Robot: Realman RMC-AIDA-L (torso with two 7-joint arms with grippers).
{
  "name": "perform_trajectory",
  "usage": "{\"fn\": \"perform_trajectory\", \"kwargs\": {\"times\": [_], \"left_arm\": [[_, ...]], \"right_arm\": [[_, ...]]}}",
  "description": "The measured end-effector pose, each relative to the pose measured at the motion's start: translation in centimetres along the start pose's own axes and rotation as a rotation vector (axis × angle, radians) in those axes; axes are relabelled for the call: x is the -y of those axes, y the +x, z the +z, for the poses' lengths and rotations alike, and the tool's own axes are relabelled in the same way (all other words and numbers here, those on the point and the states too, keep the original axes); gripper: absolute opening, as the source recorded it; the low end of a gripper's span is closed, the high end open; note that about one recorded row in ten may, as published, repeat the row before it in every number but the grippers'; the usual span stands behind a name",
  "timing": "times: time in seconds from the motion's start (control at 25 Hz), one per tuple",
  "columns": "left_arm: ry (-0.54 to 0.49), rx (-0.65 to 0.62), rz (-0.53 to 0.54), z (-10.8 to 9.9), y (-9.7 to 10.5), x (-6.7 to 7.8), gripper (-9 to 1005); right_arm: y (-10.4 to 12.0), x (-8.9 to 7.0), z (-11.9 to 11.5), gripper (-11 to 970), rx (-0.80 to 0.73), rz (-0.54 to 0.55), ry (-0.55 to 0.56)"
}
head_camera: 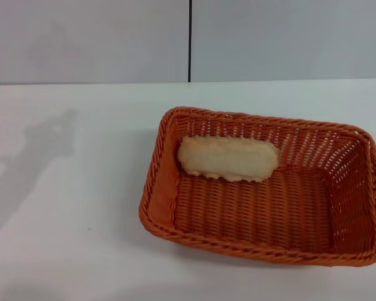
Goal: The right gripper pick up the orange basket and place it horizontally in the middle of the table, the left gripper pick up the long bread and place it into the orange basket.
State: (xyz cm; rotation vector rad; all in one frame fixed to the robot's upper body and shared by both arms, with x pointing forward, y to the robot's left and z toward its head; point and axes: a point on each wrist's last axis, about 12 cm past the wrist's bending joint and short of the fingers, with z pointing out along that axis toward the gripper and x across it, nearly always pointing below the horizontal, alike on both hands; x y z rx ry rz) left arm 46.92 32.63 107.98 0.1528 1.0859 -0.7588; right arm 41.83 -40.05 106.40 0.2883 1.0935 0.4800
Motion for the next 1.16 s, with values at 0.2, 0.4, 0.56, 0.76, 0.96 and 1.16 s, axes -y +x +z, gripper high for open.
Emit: {"fn": "perform_trajectory", "kwargs": {"times": [0.2, 0.4, 0.56, 0.76, 0.96, 1.16], "left_arm": [[0.002, 0.000, -0.001, 0.19, 0.03, -0.03, -3], [0.000, -0.003, 0.001, 0.25, 0.08, -0.07, -2], [-0.003, 0.004, 0.001, 0.24, 0.01, -0.09, -2], [-0.004, 0.008, 0.001, 0.23, -0.01, -0.08, -3], [-0.017, 0.017, 0.005, 0.08, -0.16, -0.21, -3], [-0.043, 0.033, 0.016, -0.32, -0.44, -0.41, -2]], "right_arm": [[0.01, 0.00, 0.08, 538, 0.001, -0.001, -0.001], [0.06, -0.11, 0.12, 537, 0.006, -0.005, -0.005], [0.15, -0.06, -0.23, 450, 0.032, 0.012, 0.026], [0.19, -0.08, -0.40, 289, 0.040, 0.019, 0.035], [0.28, -0.14, -0.38, 94, 0.035, 0.022, 0.032], [0.23, -0.14, -0.41, -3, 0.038, 0.021, 0.031]]}}
